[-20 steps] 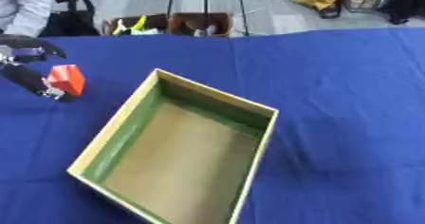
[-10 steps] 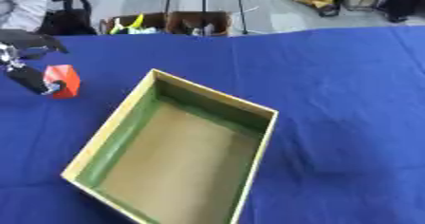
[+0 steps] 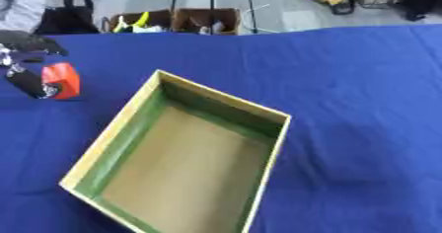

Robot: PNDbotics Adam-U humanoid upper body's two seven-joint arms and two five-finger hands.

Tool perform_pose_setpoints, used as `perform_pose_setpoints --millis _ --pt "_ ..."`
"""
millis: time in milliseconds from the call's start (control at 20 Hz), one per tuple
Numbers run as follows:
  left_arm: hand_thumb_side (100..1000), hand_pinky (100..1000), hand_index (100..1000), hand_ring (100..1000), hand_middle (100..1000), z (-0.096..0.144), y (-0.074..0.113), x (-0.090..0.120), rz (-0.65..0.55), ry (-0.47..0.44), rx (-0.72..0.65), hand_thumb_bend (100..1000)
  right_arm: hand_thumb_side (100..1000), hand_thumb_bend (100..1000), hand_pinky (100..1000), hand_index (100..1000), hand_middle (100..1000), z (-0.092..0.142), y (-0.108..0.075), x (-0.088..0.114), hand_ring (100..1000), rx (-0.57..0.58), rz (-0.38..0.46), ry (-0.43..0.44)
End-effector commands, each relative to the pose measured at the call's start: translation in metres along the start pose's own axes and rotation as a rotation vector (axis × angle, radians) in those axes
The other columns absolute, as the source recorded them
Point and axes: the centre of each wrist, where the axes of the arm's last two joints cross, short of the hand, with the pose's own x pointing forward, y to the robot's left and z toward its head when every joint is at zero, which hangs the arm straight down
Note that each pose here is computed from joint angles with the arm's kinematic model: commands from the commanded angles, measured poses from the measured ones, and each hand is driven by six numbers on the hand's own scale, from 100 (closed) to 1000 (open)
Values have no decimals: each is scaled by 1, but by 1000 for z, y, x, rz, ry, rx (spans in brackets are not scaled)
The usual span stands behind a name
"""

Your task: Pick up objects on the table and place them in the box.

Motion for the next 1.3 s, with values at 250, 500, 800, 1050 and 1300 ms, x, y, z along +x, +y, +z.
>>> perform_pose_setpoints --millis 250,500,800,1050,1300 --pt "477 805 1000 861 899 6 12 -10 99 -12 -37 355 1000 499 670 727 511 -4 -6 3 618 -14 10 -24" --pt "516 783 1000 835 833 5 12 -9 173 -39 -24 357 1000 506 670 726 510 -4 -6 2 618 -16 21 -25" --pt "493 756 946 792 730 4 10 -8 186 -33 -6 344 1000 517 670 726 509 -4 -6 1 618 -18 27 -23" --pt "453 722 940 779 741 3 7 -9 158 -3 -41 313 1000 518 670 726 509 -4 -7 1 618 -27 26 -24" --pt "484 741 1000 811 829 2 7 -10 156 8 -68 319 1000 518 670 726 508 -4 -7 1 618 -26 26 -22"
